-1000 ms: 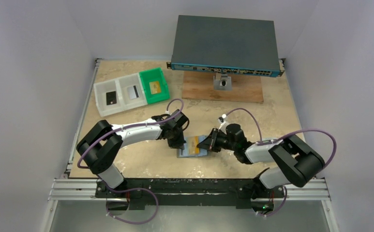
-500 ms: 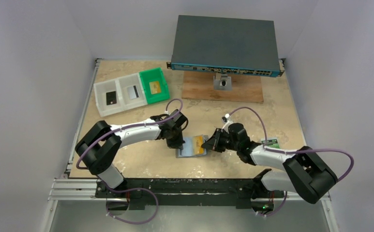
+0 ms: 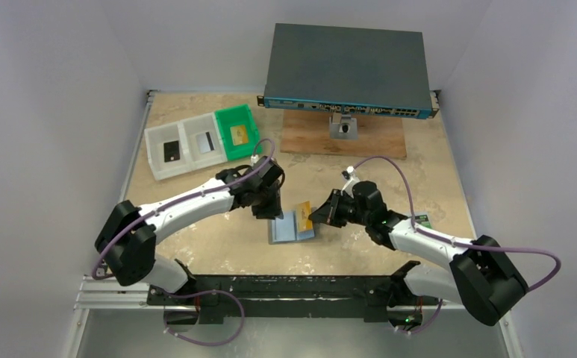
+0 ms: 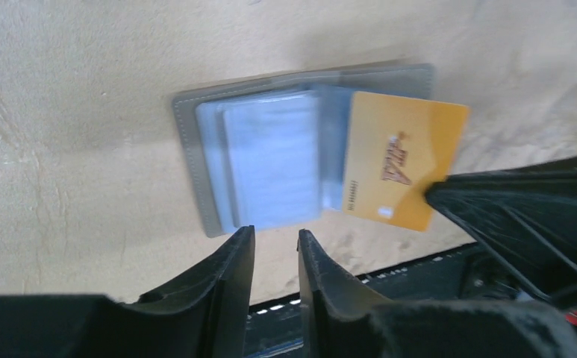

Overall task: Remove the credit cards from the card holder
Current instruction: Remove the credit card from the card holder, then place the credit card in the storage box.

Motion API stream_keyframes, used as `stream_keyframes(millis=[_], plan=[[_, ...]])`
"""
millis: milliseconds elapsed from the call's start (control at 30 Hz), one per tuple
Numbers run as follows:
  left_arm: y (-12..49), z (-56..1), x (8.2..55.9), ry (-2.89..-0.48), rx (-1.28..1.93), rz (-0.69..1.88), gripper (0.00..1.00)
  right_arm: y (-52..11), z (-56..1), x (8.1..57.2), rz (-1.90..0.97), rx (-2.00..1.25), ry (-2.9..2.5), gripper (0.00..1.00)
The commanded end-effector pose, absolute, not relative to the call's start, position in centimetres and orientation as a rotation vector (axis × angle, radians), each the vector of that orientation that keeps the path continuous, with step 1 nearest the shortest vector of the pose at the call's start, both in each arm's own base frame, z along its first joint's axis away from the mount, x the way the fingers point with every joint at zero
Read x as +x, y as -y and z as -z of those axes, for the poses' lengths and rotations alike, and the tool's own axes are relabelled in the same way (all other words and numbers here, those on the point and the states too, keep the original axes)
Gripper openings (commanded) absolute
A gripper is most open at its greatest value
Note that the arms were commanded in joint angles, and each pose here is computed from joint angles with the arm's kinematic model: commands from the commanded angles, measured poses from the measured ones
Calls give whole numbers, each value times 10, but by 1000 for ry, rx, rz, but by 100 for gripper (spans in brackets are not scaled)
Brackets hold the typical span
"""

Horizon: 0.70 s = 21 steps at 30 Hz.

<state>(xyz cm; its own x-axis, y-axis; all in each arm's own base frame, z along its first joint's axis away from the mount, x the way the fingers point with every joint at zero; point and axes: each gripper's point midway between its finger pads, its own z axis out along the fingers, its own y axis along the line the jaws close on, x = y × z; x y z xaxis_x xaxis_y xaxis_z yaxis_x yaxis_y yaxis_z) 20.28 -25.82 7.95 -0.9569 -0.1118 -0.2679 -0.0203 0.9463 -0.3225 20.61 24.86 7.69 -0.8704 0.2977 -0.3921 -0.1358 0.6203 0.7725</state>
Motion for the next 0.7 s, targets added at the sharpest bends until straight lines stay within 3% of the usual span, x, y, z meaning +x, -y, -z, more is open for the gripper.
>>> stream_keyframes(millis=[0, 100, 267, 667], plan=[[269, -126, 208, -2721, -33, 631, 33, -260, -112, 214, -1268, 101, -2284, 0], [276, -140, 207, -2690, -9, 785, 42, -267, -128, 214, -1330, 101, -2255, 0], [280, -163, 207, -2593, 24, 1011, 48, -275, -155, 216, -1456, 111, -2199, 0], [287, -187, 197, -2478, 85, 1361, 52, -282, -205, 208, -1741, 102, -2057, 0]])
